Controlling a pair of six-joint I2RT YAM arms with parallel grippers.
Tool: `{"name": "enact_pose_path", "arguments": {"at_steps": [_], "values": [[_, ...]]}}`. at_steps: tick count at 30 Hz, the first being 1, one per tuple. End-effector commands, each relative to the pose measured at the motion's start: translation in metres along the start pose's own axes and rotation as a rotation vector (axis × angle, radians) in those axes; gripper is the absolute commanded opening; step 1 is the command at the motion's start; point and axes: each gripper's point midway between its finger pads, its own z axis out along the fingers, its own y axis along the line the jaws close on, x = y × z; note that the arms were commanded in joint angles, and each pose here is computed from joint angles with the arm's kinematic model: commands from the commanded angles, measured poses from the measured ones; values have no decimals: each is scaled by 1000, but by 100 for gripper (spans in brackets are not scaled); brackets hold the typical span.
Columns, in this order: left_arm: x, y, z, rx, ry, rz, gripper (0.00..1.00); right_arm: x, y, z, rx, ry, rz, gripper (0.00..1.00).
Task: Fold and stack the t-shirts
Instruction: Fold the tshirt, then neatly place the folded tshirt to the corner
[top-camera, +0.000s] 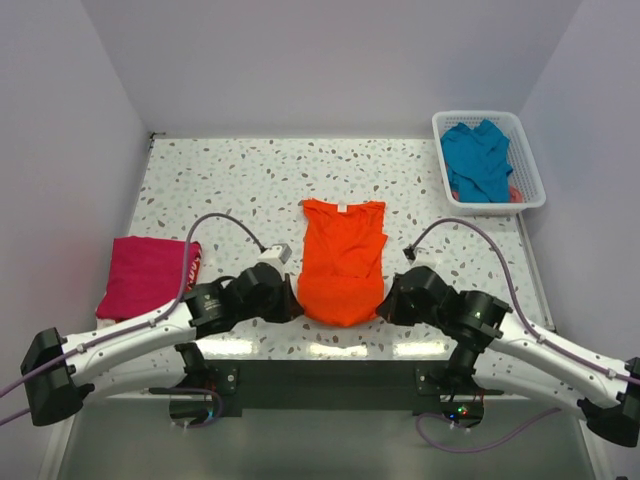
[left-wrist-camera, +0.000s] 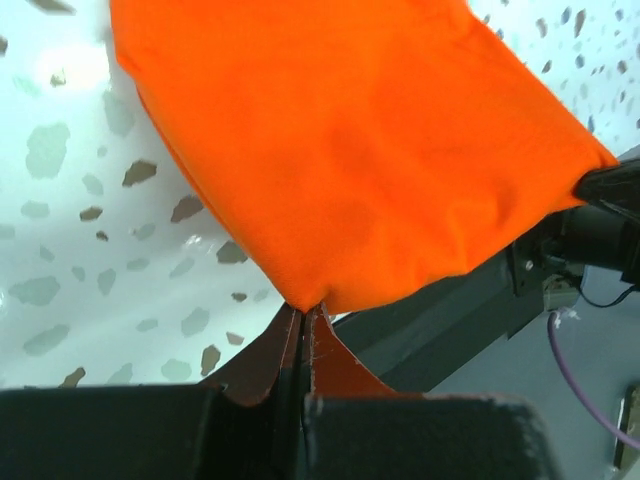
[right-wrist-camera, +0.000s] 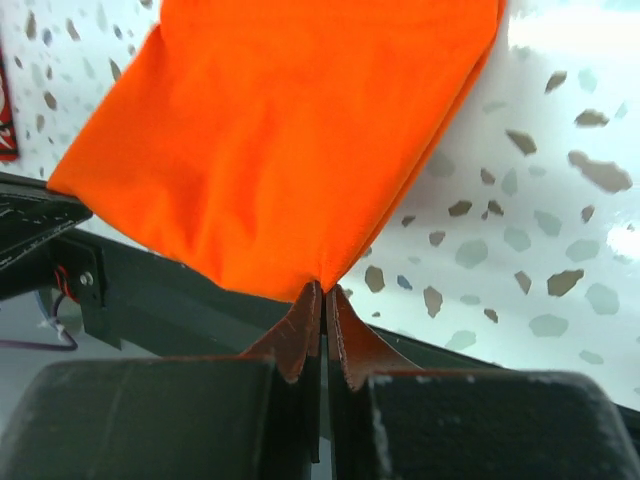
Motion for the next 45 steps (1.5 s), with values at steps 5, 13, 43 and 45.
{"name": "enact_pose_path", "arguments": {"at_steps": [5, 13, 43, 45], "values": [[-73, -41, -8, 19, -158, 64, 0, -64, 21, -15, 83, -165, -106, 0], [-180, -42, 9, 25, -315, 35, 0, -173, 29, -1, 93, -271, -49, 0], [-273, 71, 132, -157, -241, -69, 77, -260, -57, 150, 290, -150, -44, 67], [-258, 74, 137, -177, -184, -33, 82, -249, -58, 163, 293, -113, -70, 67]]}}
